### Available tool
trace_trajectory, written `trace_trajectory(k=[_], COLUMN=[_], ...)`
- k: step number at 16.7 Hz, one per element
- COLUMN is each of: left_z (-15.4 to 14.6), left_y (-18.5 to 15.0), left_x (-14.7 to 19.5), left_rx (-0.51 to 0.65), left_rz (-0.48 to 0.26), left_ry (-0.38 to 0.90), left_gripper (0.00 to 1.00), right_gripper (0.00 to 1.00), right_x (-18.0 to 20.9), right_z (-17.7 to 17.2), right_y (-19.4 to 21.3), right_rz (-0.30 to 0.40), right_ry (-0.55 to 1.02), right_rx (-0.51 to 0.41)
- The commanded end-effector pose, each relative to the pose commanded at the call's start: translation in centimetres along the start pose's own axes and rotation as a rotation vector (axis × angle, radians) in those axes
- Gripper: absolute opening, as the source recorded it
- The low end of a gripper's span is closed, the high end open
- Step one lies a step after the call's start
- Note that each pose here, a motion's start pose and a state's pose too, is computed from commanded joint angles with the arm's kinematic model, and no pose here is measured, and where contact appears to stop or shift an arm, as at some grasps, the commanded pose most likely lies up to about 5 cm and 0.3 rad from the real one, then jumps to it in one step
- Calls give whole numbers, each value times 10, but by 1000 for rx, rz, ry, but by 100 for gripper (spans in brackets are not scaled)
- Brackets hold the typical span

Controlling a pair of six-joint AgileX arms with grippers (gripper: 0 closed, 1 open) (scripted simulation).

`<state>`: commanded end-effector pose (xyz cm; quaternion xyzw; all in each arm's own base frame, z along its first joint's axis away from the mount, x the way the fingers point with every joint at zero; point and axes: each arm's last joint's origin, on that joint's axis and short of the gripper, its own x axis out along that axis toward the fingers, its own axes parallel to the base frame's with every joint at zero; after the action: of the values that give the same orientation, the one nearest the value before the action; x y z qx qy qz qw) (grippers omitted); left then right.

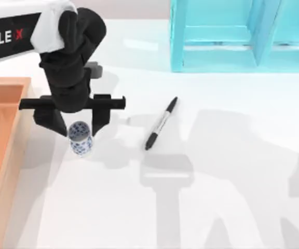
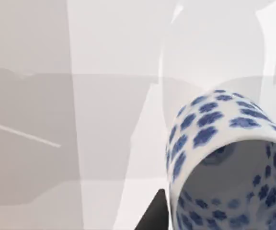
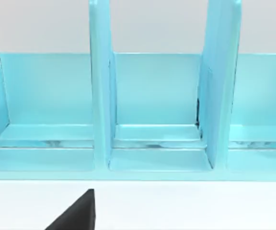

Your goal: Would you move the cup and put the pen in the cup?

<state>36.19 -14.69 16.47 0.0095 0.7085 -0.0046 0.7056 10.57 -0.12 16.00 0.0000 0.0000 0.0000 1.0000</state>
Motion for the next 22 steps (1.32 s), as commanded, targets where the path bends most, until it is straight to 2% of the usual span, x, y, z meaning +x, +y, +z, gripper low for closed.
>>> trace_trajectory(k=[3,4,15,18,22], left_z=[0,0,3,9,10], left_y=[0,0,-2,-6,-6], left_x=[0,0,-7,-36,-101], left_rx=[0,0,4,11,7], left_rz=[0,0,2,5,5], left_ry=[0,0,6,13,8], left_gripper=[98,100,100,100,100], right_gripper=[100,100,100,100,100], right_x=[0,0,0,0,0], right_z=[0,0,0,0,0], right_y=[0,0,0,0,0], right_rz=[0,0,0,0,0], right_ry=[0,0,0,0,0], right_rx=[0,0,0,0,0])
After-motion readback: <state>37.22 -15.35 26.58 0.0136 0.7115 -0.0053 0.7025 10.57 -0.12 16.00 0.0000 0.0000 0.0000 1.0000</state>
